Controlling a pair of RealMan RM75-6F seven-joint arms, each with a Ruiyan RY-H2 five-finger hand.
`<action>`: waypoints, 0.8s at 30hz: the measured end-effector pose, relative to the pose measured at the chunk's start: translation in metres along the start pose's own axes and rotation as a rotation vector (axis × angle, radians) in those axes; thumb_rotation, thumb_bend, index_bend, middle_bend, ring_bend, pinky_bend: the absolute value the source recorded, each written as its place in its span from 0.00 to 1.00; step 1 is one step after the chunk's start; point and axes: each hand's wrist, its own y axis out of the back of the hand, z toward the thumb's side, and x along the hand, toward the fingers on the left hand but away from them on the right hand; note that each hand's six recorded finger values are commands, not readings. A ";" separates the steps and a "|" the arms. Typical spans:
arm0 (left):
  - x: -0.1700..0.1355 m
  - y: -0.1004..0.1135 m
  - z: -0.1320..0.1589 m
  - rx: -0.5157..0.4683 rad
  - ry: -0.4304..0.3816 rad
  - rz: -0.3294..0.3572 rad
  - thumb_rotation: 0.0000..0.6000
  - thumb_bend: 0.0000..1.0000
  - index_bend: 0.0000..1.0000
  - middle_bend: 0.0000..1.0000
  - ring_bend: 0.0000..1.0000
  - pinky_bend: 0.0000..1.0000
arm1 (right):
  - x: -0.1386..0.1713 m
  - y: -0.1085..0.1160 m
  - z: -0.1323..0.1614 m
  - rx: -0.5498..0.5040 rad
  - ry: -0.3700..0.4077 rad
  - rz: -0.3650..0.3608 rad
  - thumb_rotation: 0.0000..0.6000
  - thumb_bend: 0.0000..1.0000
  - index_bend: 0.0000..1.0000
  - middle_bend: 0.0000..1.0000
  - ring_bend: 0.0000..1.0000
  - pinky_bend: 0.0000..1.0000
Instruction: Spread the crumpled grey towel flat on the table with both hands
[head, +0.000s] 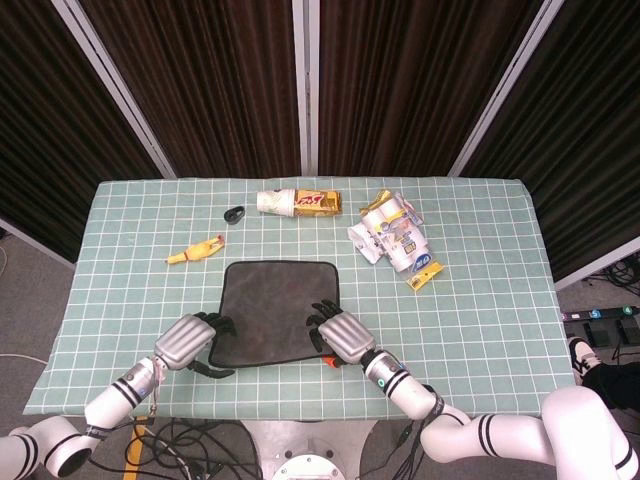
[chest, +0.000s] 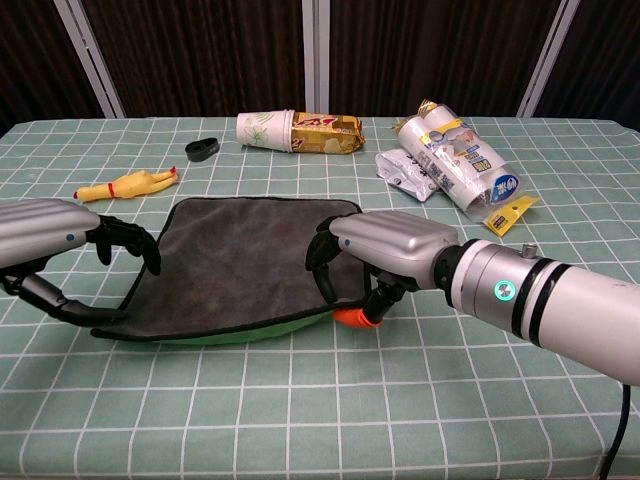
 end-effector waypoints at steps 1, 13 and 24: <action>-0.001 0.000 0.000 0.000 0.000 -0.001 0.28 0.09 0.29 0.26 0.23 0.34 | 0.001 -0.001 0.000 0.007 0.001 0.004 1.00 0.14 0.50 0.18 0.00 0.00; -0.006 0.006 0.003 -0.016 -0.005 0.008 0.12 0.06 0.28 0.25 0.23 0.34 | 0.017 -0.001 -0.001 0.062 0.010 0.034 0.81 0.00 0.08 0.03 0.00 0.00; -0.013 0.041 -0.021 -0.078 0.104 0.176 1.00 0.07 0.28 0.25 0.22 0.34 | 0.049 0.056 -0.041 0.033 -0.103 -0.134 0.92 0.04 0.15 0.09 0.00 0.00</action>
